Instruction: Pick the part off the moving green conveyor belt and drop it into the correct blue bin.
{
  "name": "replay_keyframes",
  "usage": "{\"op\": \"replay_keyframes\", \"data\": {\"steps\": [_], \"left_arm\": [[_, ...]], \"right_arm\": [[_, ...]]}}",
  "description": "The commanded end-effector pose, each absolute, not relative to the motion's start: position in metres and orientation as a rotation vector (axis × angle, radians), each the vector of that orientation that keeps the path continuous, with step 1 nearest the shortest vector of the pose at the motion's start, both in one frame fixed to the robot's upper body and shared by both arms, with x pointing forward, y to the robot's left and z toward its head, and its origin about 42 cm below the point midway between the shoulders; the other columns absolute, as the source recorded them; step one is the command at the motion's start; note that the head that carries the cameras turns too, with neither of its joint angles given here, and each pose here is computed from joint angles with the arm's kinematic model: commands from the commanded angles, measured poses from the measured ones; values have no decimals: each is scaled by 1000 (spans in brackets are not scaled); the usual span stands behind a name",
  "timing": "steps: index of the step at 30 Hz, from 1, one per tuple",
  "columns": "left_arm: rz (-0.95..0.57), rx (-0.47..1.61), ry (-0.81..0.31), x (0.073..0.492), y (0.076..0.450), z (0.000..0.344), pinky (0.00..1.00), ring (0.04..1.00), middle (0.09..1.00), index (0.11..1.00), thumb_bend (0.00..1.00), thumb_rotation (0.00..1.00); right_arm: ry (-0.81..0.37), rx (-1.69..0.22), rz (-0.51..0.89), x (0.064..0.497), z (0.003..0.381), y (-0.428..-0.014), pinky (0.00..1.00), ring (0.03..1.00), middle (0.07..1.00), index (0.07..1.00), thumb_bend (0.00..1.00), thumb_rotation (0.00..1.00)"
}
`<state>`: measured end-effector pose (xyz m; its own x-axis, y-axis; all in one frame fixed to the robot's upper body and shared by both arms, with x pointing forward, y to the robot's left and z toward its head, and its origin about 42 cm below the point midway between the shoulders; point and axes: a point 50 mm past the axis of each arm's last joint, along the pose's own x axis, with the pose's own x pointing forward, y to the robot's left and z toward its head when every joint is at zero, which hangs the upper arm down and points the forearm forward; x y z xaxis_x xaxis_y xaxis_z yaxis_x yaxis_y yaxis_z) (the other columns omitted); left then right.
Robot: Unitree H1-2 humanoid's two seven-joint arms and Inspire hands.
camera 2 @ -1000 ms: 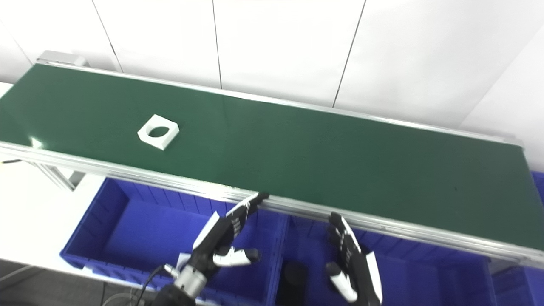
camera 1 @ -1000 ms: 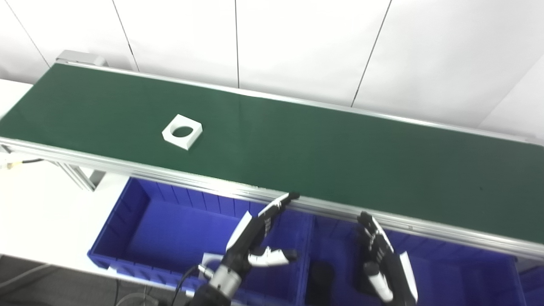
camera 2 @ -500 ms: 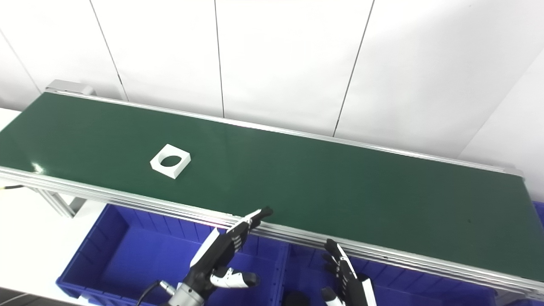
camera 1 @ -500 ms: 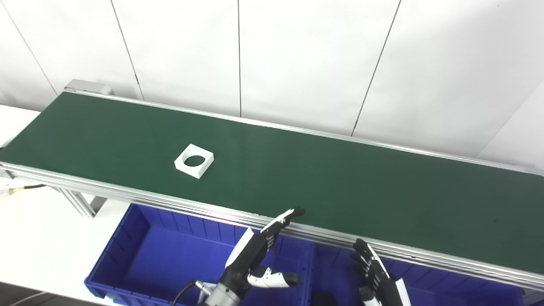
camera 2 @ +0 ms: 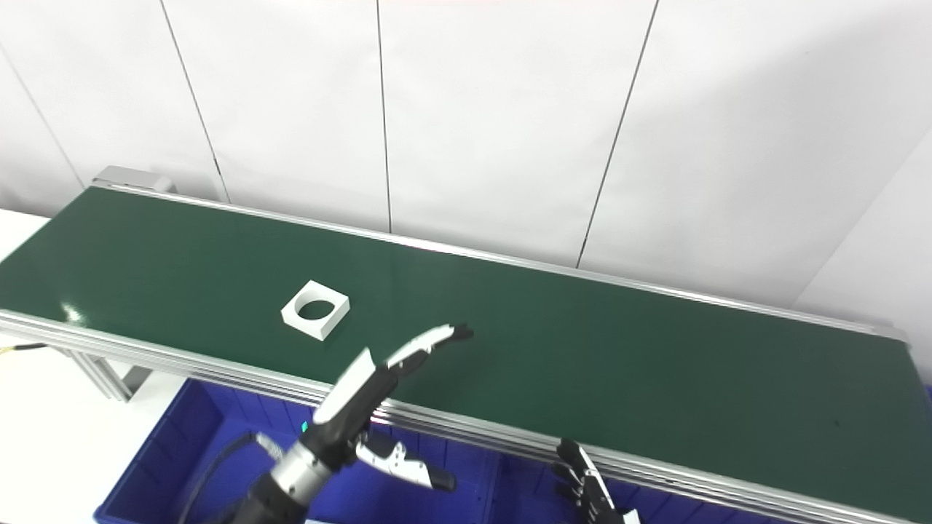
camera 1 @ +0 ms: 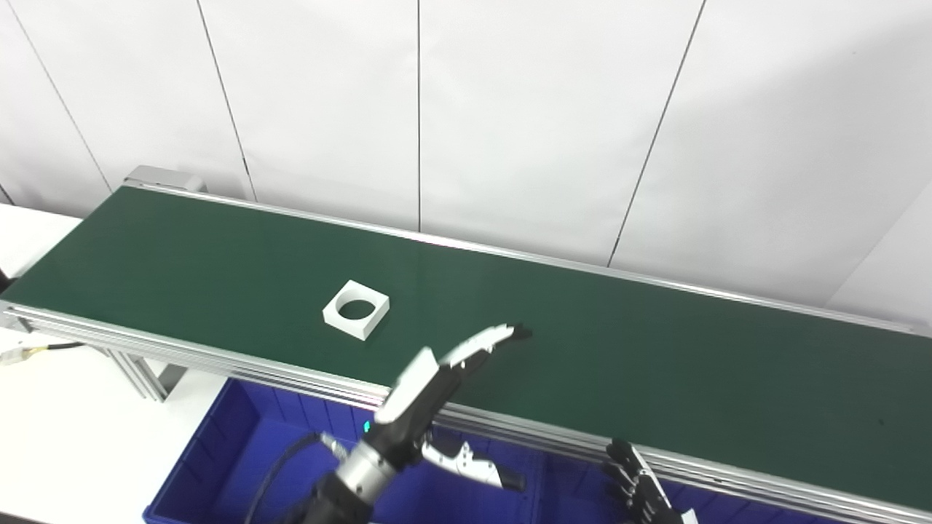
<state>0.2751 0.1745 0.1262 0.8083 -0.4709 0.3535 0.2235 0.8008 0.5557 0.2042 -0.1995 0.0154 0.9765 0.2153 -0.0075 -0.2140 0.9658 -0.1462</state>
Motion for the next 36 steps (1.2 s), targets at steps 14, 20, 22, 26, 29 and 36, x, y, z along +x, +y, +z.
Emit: {"op": "replay_keyframes", "data": {"steps": [14,20,22,26,29,36], "left_arm": [[-502,988,-677,351,210,206,865,884,889,901,1000,249],[-542,1144,-642,369,219,214,846,876,892,920,1000,220],[-555,1181,-622,376,222,216,845,877,894,924,1000,219],[-580,1233,-561,395,229,222,827,872,906,926,1000,206],[-596,1246,-520,407,231,221,819,865,909,917,1000,190],[-639,1366,-438,430,232,211,810,864,894,903,1000,204]], "right_arm": [[-98,-128,220,209,28,-196,810,865,901,922,852,865],[-99,-124,221,209,29,-194,818,873,909,924,863,852],[-101,-125,222,209,29,-193,815,872,909,924,862,854],[-104,-121,226,209,30,-192,824,869,910,924,850,847],[-104,-119,227,209,30,-192,829,871,911,923,854,846],[-107,-120,232,208,31,-192,828,874,912,925,848,839]]}}
